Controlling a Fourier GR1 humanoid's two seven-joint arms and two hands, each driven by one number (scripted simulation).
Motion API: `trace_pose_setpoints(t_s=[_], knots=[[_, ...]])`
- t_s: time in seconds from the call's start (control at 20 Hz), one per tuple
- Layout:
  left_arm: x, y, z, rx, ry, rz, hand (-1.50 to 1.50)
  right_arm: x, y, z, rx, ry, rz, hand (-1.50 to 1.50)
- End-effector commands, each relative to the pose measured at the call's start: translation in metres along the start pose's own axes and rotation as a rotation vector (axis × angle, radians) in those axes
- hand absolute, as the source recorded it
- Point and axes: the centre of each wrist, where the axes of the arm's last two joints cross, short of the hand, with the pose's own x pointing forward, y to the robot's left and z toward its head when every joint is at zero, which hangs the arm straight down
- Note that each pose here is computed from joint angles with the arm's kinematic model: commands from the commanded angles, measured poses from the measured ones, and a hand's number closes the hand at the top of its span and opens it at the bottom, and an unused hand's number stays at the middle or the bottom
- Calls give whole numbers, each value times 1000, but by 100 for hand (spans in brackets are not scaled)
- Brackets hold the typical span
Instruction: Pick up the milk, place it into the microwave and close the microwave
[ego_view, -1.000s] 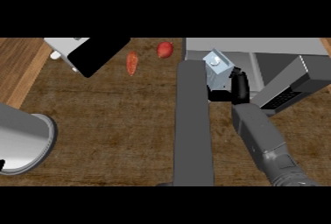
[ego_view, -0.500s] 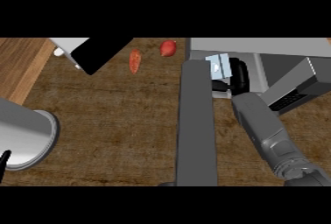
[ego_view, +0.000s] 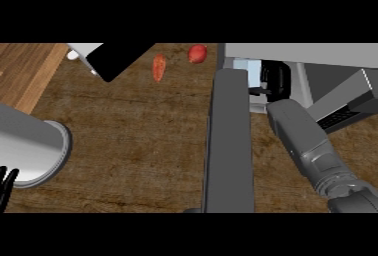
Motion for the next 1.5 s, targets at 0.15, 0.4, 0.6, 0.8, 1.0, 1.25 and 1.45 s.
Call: trace_pose_setpoints(t_s=[0.15, 0.4, 0.6, 0.8, 1.0, 1.25, 1.45], knots=[[-9, -1, -10, -14, -5, 3, -150, -19, -27, -9, -64, 46, 46, 150], [-4, 3, -11, -36, 10, 3, -150, -36, -44, -5, -49, 50, 102, 150], [-6, 13, -12, -26, 29, 2, -150, -40, -48, -4, -90, 111, 155, 150], [-8, 2, -15, -34, 13, 4, -150, -48, -49, 5, -42, 79, 180, 150], [-14, 1, -22, -29, 23, 11, -150, -44, -41, 7, 16, 61, 214, -150], [-16, -4, -30, -36, 29, 1, -150, -33, -30, 4, -33, 37, 210, -150], [-17, -2, -35, -59, 17, 6, -150, -21, -20, 0, -29, 5, 198, -150]])
